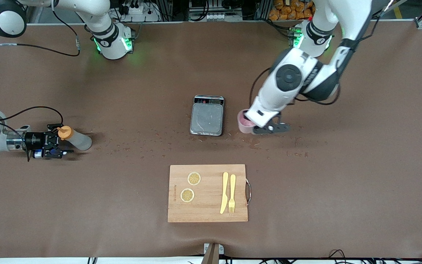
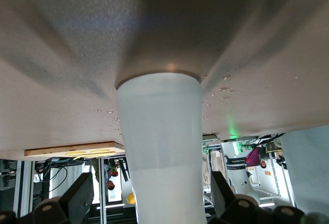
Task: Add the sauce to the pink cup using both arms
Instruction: 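Carry the pink cup onto the silver scale with the left gripper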
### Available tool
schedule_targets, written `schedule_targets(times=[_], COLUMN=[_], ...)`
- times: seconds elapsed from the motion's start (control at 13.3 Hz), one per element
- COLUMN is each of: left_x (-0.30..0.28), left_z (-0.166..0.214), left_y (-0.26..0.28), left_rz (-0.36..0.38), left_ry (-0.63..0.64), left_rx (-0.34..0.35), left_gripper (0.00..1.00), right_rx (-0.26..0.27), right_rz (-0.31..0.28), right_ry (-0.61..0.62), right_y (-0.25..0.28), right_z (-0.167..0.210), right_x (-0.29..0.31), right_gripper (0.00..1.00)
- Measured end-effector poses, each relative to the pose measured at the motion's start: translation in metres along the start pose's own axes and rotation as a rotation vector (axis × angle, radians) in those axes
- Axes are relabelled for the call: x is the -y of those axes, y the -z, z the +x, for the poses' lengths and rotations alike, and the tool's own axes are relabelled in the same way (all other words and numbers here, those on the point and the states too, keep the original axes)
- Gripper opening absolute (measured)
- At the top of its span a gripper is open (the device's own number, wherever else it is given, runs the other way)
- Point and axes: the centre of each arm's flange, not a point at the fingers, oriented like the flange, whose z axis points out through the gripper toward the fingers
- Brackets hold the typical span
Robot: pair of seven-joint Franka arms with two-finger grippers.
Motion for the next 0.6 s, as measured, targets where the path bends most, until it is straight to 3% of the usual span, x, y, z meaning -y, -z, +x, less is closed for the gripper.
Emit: schedule_targets(times=[0.45, 0.6], left_x=[-0.081, -0.097], left_z=[-0.031, -0.037], left_y=[-0.032, -0.042], left_rz=[-0.031, -0.037], left_ry=[0.062, 0.073], left_rx=[0.049, 0.063], left_gripper=[0.04, 0.04], right_rx=[0.008, 0.009], right_rz=[-0.015, -0.017], right_ry=[0.02, 0.029], right_y=[-0.011, -0.011], right_z=[0.004, 0.005], right_x=[0.002, 0.002], right_gripper=[0.96, 0.72])
